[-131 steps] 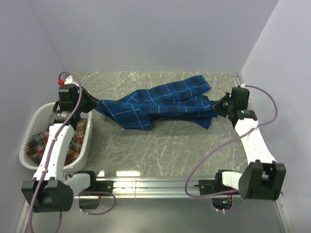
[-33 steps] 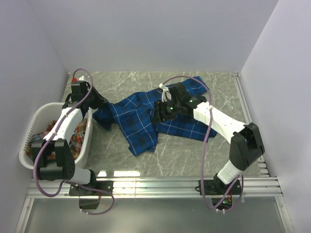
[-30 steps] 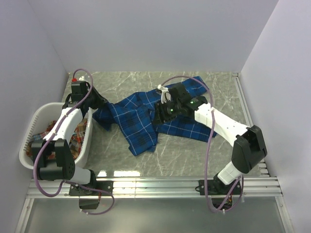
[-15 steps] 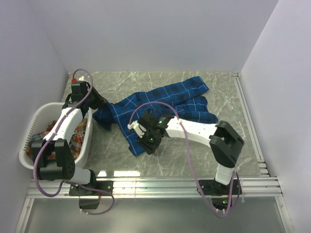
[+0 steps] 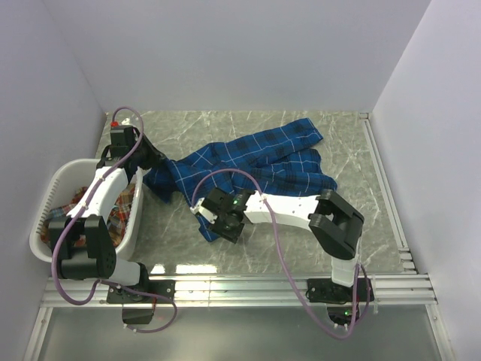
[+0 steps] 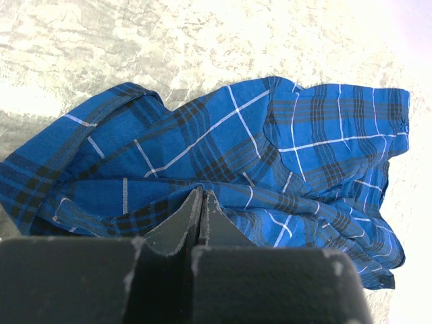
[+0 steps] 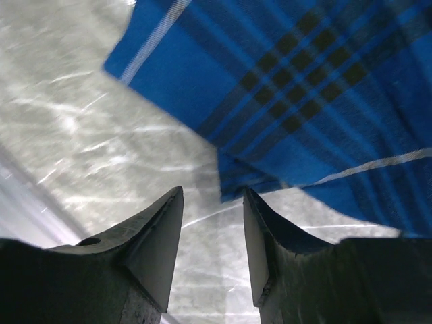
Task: Fold and stack the long sleeve shirts
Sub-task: Flatten the shirt out
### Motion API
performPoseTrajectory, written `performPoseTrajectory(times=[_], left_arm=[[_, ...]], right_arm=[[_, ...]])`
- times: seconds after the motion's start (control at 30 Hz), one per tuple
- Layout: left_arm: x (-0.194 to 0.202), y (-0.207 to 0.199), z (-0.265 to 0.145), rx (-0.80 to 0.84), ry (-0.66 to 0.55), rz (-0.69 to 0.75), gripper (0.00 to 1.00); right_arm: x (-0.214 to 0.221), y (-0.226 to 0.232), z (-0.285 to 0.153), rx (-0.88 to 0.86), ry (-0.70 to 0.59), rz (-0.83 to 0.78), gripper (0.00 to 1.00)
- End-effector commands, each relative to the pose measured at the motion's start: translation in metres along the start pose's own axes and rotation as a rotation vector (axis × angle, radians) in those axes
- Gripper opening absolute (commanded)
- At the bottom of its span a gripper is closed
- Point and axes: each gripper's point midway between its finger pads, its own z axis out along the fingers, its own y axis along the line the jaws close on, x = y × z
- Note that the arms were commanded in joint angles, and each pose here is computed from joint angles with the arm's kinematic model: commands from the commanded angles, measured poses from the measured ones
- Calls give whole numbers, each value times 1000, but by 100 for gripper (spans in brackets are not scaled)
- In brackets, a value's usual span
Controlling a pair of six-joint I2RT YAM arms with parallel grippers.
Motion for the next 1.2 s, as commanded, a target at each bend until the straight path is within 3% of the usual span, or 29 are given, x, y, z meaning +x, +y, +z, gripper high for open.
performPoseTrajectory(times=[0.0,0.27,0.33,0.37,0.4,0.57,0.83,1.0,1.13,1.17], left_arm=[[-15,-13,-10,32,-51,13,1],[-14,-12,-11,31,-49,16,1],[-14,-12,-10,31,-52,18,1],[-14,-12,-10,30,-52,18,0],[-14,-12,-10,29,-51,18,1],[-17,-11,-7,26,-55,25,1],[-26,-14,-9,20,-85,34,1],[-27,-17,-19,34,-107,34,0],[-23,-18,-29,45,-115,37,1],[-19,-17,-34,50,-116,38,1]], right_arm=[[-16,-14,8,93,-33,-13,48],[-15,-17,22,118,-36,-15,41],[-15,-16,19,118,-36,-22,24],[-17,-16,15,120,-42,-23,6],[-20,-16,5,120,-61,-23,0],[-28,-9,-61,84,-116,-44,0],[-51,2,-223,40,-359,-65,0],[-39,31,-267,-112,-405,-108,0],[-26,64,-272,-294,-428,-140,0],[-22,66,-270,-307,-420,-136,10]])
